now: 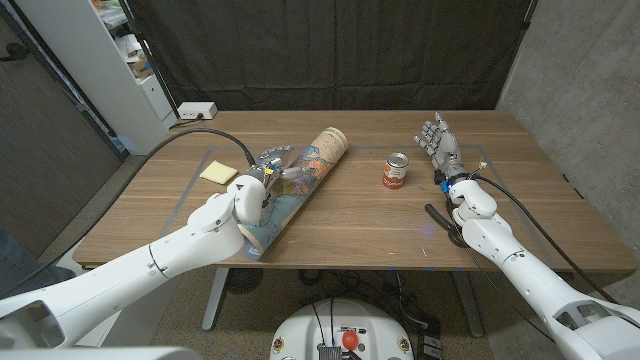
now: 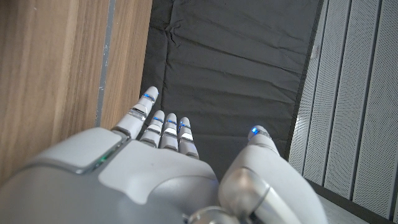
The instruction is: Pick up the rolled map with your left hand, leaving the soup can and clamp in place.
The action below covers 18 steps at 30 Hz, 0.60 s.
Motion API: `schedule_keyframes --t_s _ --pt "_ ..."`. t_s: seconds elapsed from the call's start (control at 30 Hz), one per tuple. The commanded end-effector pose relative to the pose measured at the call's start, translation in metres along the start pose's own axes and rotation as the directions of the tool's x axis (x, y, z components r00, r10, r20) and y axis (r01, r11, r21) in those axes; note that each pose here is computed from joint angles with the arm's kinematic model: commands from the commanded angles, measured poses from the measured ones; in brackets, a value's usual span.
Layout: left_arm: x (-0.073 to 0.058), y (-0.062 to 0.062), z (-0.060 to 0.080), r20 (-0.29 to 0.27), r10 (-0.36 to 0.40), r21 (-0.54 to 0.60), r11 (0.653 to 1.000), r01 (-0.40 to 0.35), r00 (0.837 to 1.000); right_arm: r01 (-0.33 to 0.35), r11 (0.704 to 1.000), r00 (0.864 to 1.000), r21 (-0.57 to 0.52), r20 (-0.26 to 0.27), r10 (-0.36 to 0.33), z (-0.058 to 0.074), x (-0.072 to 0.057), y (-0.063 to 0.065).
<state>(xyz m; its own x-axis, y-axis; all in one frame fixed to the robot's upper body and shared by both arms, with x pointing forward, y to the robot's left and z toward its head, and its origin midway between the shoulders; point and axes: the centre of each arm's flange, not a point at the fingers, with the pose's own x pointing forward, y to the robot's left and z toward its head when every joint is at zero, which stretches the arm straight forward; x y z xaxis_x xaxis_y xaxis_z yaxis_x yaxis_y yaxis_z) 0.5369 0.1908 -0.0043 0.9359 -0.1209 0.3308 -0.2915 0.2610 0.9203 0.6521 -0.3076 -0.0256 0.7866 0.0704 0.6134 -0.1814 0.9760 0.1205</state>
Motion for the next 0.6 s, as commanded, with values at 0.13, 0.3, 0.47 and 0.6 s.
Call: schedule_keyframes --t_s 0.13,0.3,0.47,0.6 --pt "0.0068 -0.003 0.0052 -0.028 -0.032 0.029 0.999 0.033 0.999 0.008 1.0 1.0 0.002 -0.005 -0.008 -0.0026 0.0001 -0.0017" --pt "0.0078 -0.0038 0.0047 -0.034 -0.044 0.032 0.998 0.045 0.998 0.007 1.0 1.0 0.004 -0.009 -0.007 -0.0043 0.0005 -0.0009" --pt "0.0091 -0.0063 0.0044 -0.039 -0.056 0.032 0.998 0.058 0.998 0.004 1.0 1.0 0.002 -0.01 -0.004 -0.0047 0.0015 0.0002" --pt "0.0103 -0.0089 0.0044 -0.04 -0.062 0.026 0.998 0.064 0.997 0.004 1.0 1.0 0.002 -0.009 -0.004 -0.0047 0.0021 0.0004"
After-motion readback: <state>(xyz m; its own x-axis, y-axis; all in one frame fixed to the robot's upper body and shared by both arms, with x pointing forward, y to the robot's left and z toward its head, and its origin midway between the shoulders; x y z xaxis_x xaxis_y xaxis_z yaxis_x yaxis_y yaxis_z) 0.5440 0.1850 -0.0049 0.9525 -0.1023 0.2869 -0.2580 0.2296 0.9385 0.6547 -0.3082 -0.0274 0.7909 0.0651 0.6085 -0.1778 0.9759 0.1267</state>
